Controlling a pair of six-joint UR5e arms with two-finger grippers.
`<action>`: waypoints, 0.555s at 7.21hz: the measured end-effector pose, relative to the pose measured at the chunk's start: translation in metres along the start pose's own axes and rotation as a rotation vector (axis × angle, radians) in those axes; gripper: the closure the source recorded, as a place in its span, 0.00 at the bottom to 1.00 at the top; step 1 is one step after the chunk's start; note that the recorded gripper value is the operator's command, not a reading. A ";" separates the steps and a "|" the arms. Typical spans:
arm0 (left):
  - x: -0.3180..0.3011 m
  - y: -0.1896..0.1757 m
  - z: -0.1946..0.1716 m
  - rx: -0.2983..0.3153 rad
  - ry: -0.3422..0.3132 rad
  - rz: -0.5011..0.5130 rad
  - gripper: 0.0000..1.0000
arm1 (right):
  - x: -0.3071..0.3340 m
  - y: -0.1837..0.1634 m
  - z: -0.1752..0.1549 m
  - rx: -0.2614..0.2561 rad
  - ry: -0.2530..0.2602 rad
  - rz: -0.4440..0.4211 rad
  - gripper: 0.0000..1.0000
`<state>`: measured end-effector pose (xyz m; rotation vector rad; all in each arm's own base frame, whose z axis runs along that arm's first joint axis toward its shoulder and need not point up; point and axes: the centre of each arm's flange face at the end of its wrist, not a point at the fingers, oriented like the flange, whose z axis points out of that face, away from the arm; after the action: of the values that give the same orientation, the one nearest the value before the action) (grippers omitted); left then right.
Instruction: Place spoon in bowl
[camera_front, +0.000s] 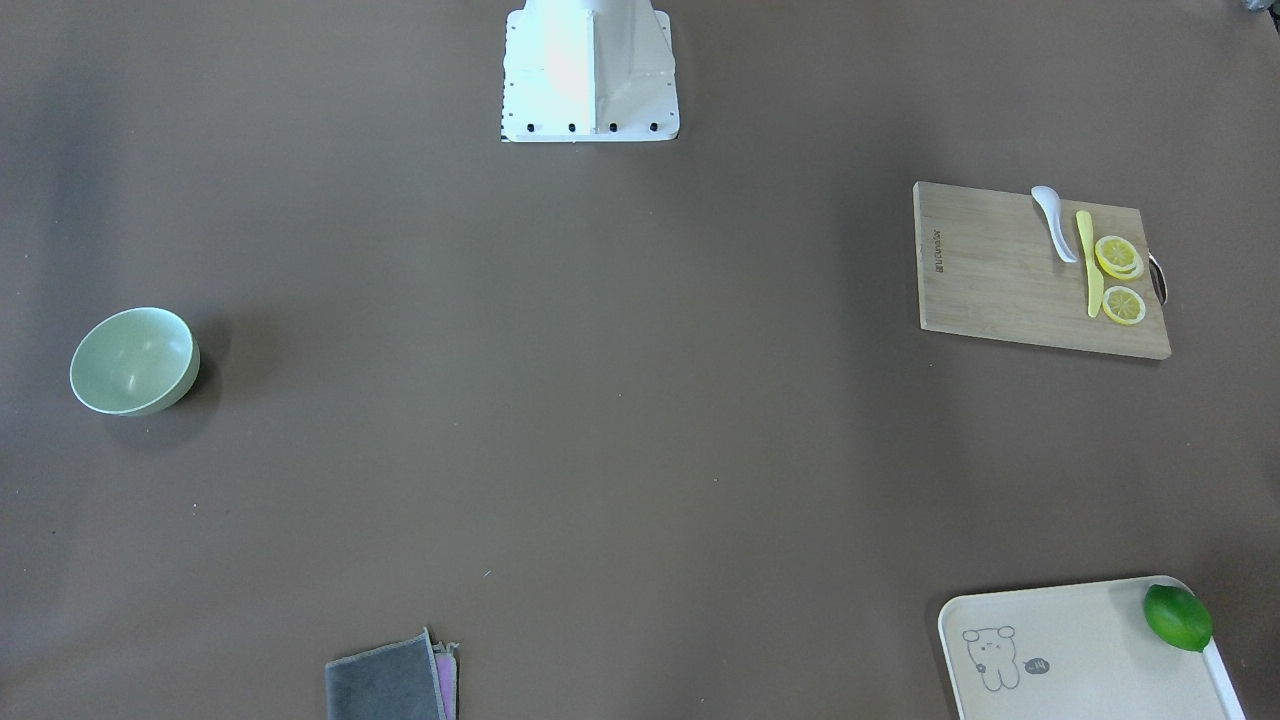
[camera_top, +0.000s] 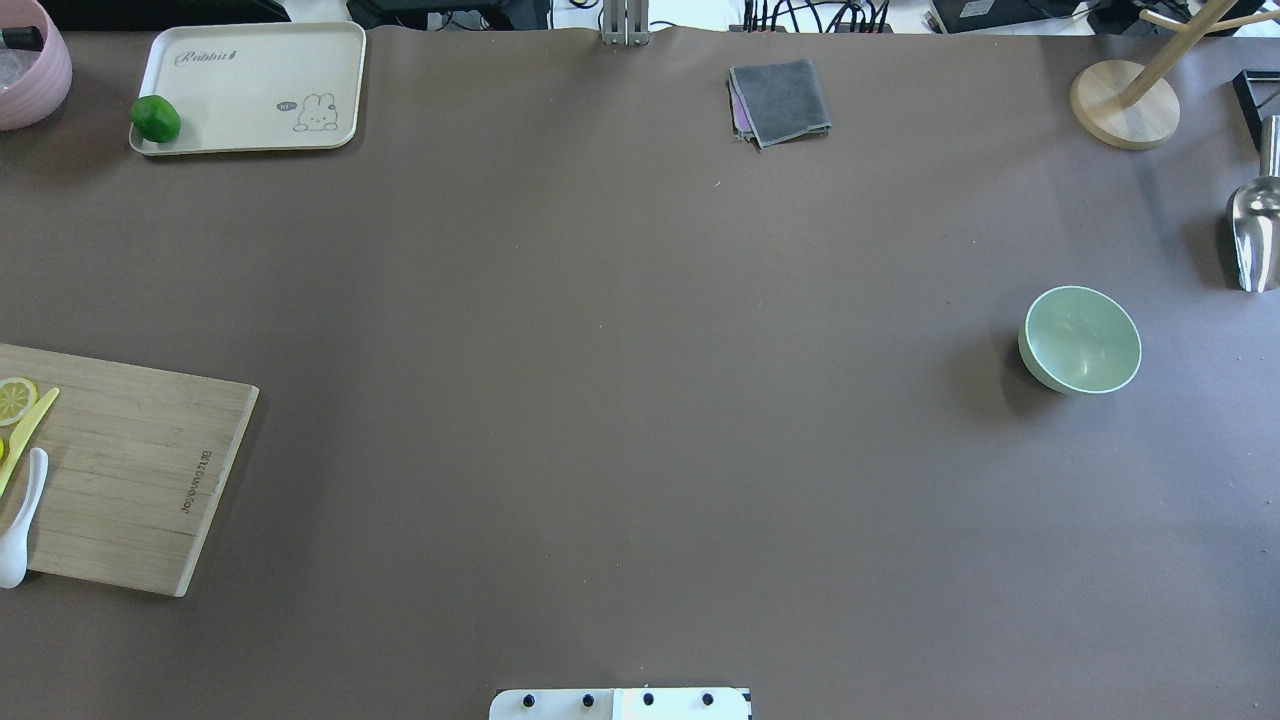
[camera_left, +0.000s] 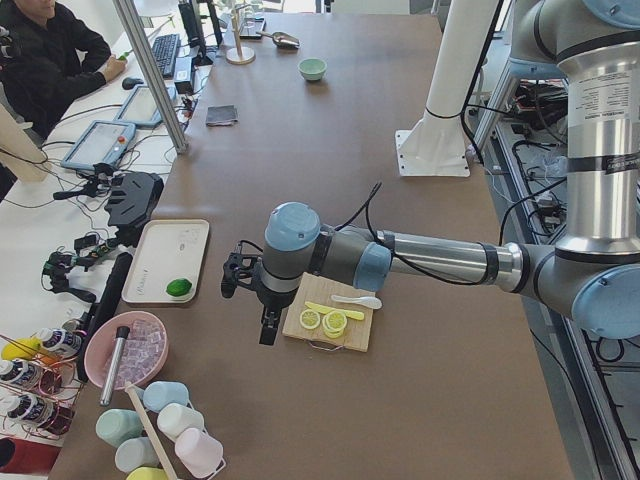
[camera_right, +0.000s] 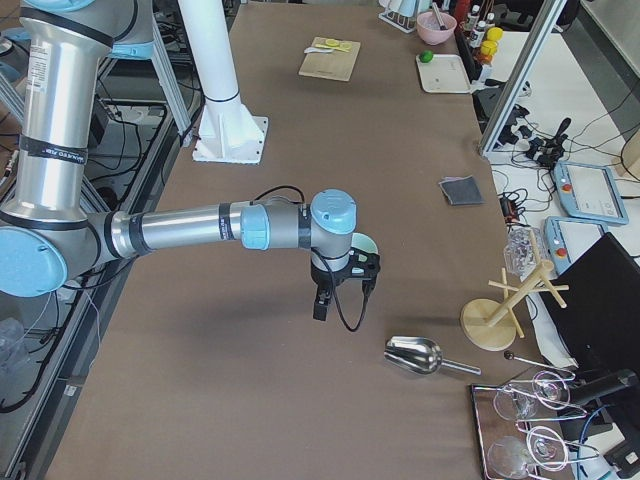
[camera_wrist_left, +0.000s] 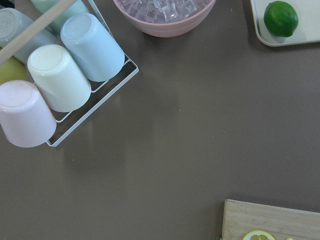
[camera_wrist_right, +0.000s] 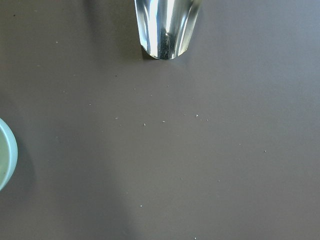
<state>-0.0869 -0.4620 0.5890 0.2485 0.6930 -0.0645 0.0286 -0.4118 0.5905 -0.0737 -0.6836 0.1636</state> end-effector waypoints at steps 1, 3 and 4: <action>0.000 0.000 0.000 -0.001 0.002 0.000 0.02 | 0.000 0.000 0.000 -0.001 -0.001 0.001 0.00; 0.001 0.000 0.000 -0.001 0.006 -0.003 0.02 | 0.002 0.003 0.001 -0.004 -0.001 0.003 0.00; 0.001 0.000 0.000 0.000 0.007 -0.003 0.02 | 0.003 0.005 0.001 -0.006 -0.004 0.006 0.00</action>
<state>-0.0862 -0.4617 0.5884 0.2476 0.7004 -0.0664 0.0295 -0.4062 0.5926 -0.0809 -0.6882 0.1677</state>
